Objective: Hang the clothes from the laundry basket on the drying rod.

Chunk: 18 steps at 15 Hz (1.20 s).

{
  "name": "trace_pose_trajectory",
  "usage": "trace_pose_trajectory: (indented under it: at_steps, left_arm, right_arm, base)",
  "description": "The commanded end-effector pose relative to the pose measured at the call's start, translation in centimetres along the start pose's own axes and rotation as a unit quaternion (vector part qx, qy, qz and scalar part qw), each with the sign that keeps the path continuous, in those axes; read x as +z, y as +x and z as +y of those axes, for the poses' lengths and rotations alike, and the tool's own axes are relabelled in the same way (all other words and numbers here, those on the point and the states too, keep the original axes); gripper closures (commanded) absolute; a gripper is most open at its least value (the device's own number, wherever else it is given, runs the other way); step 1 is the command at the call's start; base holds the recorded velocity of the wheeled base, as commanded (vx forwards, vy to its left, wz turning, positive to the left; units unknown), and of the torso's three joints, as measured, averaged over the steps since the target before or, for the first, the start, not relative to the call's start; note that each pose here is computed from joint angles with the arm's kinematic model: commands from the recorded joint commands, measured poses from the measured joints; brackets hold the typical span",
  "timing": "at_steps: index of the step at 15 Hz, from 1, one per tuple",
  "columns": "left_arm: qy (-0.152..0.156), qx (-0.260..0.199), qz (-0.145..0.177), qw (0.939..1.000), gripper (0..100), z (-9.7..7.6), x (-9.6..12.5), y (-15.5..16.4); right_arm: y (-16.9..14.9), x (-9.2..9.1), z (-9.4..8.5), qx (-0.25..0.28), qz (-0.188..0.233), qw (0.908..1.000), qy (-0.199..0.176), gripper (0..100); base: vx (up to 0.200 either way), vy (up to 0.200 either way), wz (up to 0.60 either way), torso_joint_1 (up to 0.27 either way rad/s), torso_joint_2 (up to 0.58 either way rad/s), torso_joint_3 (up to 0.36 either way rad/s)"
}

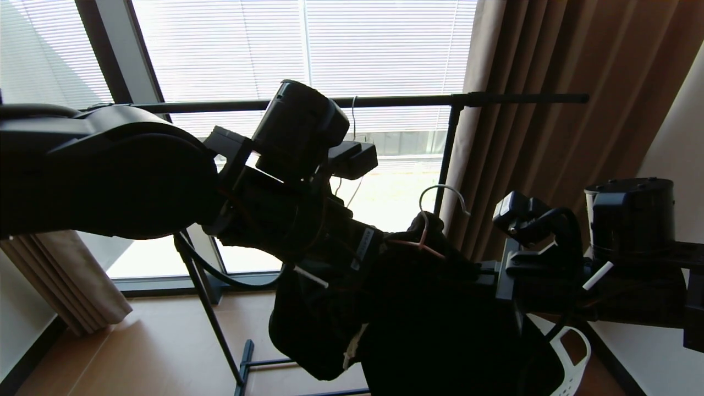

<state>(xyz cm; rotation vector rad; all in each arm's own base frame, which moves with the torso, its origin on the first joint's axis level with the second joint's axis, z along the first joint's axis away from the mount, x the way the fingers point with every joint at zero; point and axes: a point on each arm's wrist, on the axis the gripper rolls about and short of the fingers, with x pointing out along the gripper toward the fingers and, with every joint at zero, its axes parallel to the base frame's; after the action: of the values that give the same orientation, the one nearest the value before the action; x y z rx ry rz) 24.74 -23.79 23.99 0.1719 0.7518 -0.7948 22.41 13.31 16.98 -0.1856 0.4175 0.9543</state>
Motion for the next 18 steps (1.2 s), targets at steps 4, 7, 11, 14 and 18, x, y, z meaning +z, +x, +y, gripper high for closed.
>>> trace_pose_trajectory:
  at_steps: [4, 7, 11, 14, 18]
  left_arm:
    - [0.001, -0.004, -0.01, 0.9999, 100, 0.1, -0.5, 0.3]
    - [0.003, -0.008, -0.014, 0.9999, 0, 0.1, -0.8, 0.7]
    - [0.003, -0.007, -0.022, 0.9997, 0, 0.1, -0.7, 0.9]
    - [0.003, -0.006, -0.023, 0.9997, 0, 0.0, -0.7, 0.7]
    - [0.003, -0.004, -0.036, 0.9993, 0, 0.1, -0.5, -0.4]
  right_arm:
    - [0.3, -0.2, 0.0, 0.01, -0.029, 0.9994, 0.015, 100]
    - [0.2, -0.3, 0.0, 0.011, -0.032, 0.9993, 0.015, 100]
    - [0.1, -0.4, 0.2, 0.021, -0.033, 0.9991, 0.015, 100]
    - [0.1, -0.5, 0.2, 0.023, -0.033, 0.9991, 0.015, 100]
    - [0.2, -0.6, 0.1, 0.023, -0.03, 0.9992, 0.016, 100]
  base:
    - [0.0, 0.0, 0.0, 0.0, 0.0, 0.0]
    - [0.0, 0.0, 0.0, 0.0, 0.0, 0.0]
    - [0.0, 0.0, 0.0, 0.0, 0.0, 0.0]
    - [0.0, 0.0, 0.0, 0.0, 0.0, 0.0]
    - [0.0, 0.0, 0.0, 0.0, 0.0, 0.0]
